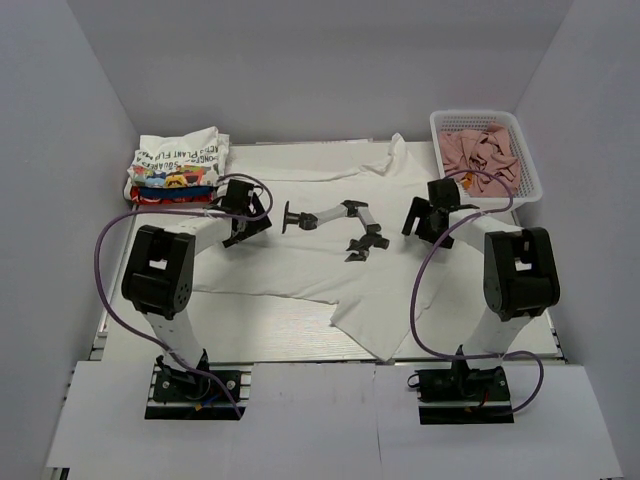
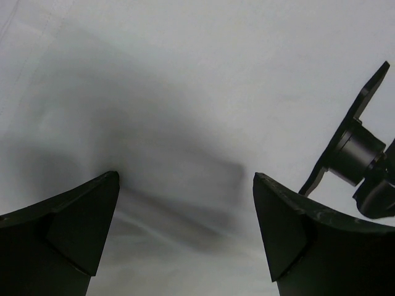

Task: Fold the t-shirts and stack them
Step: Flatten out the tshirt

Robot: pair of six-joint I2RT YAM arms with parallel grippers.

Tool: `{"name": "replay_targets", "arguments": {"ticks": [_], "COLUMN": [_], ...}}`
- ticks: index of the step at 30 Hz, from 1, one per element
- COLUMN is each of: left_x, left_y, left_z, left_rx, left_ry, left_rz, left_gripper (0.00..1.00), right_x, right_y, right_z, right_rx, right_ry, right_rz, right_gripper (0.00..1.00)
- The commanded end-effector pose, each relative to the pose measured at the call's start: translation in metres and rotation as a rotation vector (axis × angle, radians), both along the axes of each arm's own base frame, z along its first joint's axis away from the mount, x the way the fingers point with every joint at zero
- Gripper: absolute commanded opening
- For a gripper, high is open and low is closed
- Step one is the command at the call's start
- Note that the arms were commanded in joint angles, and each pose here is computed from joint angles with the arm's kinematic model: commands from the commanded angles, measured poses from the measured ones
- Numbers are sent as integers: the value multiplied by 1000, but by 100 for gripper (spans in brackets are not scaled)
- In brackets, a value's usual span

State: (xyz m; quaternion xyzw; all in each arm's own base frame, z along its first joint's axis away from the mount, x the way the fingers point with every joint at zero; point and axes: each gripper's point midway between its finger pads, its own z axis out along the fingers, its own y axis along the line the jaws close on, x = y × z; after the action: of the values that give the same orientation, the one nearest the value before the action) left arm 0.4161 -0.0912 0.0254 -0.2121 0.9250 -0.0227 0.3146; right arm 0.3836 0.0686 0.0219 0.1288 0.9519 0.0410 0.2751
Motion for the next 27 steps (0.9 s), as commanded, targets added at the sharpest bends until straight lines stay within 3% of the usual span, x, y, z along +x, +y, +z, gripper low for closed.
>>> {"name": "replay_targets", "arguments": {"ticks": [1,6,10,15,21,27], "left_x": [-51,-72,-69,-102,-193,-222], "left_y": [-3,-2,6,39,100,101], "left_z": [-18,-10,28,72,44,21], "left_rx": [-58,-75,-51,-2,130,58], "left_ry": [134,117,42,-10,98,110], "left_rz": [-10,-3,21,206,502,561], "left_gripper": [100,100,100,100,100,96], "right_x": [-22,-8,2,-5,-21,-27], "right_y": [-21,-25,-5,29,63,65], "right_z": [-28,-8,31,91,127,144], "right_rx": [-24,-48,-62,-73,-35,-46], "right_ry": [149,75,-56,-218,-352,-396], "right_rz": [-60,-43,122,269,320,316], "right_gripper": [90,90,90,90,90,90]}}
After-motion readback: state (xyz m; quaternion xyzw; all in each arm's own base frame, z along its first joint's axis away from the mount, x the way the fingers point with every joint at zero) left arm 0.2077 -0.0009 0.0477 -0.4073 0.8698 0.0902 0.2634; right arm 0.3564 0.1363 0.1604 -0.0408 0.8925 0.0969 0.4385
